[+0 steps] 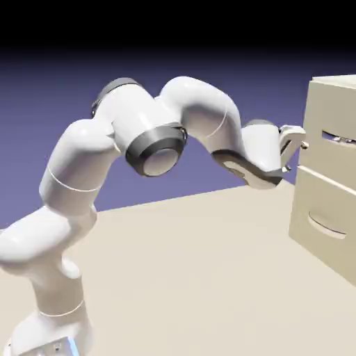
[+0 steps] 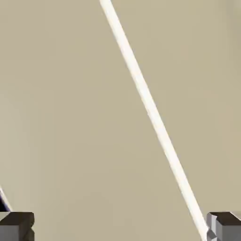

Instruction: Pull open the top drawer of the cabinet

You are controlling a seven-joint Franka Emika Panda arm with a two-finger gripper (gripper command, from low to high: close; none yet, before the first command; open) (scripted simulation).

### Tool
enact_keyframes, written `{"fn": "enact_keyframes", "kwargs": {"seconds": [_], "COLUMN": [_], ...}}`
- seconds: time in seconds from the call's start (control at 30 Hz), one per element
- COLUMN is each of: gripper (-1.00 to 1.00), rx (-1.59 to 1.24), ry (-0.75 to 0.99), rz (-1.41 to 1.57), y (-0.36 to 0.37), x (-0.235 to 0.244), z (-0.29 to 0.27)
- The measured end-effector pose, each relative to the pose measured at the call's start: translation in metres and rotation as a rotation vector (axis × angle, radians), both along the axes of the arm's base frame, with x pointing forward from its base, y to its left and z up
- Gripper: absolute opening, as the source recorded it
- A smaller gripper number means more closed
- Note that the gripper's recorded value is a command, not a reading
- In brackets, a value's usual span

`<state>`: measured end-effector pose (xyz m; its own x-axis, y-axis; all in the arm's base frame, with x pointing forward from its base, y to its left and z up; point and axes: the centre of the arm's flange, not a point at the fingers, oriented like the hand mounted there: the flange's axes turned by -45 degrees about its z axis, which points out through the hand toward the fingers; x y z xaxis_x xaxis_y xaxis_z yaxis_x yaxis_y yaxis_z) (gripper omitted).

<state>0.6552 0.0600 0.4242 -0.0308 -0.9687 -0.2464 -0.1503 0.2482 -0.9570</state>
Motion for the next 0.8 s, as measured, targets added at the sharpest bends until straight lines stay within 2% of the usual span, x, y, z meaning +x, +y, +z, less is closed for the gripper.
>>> {"fn": "enact_keyframes", "kwargs": {"seconds": [0.17,0.43,0.47,0.53,0.8], "gripper": [0.00,0.00,-1.00,-1.00,-1.00], "rx": [-0.251,-0.251,-0.251,-0.251,-0.251], "ry": [-0.154,-0.154,-0.154,-0.154,-0.155], "rz": [0.013,0.013,0.013,0.013,0.012], "y": [-0.041,-0.041,-0.041,-0.041,-0.041], "x": [0.021,0.070,0.071,0.071,0.013], "z": [0.029,0.029,0.029,0.029,0.029]}}
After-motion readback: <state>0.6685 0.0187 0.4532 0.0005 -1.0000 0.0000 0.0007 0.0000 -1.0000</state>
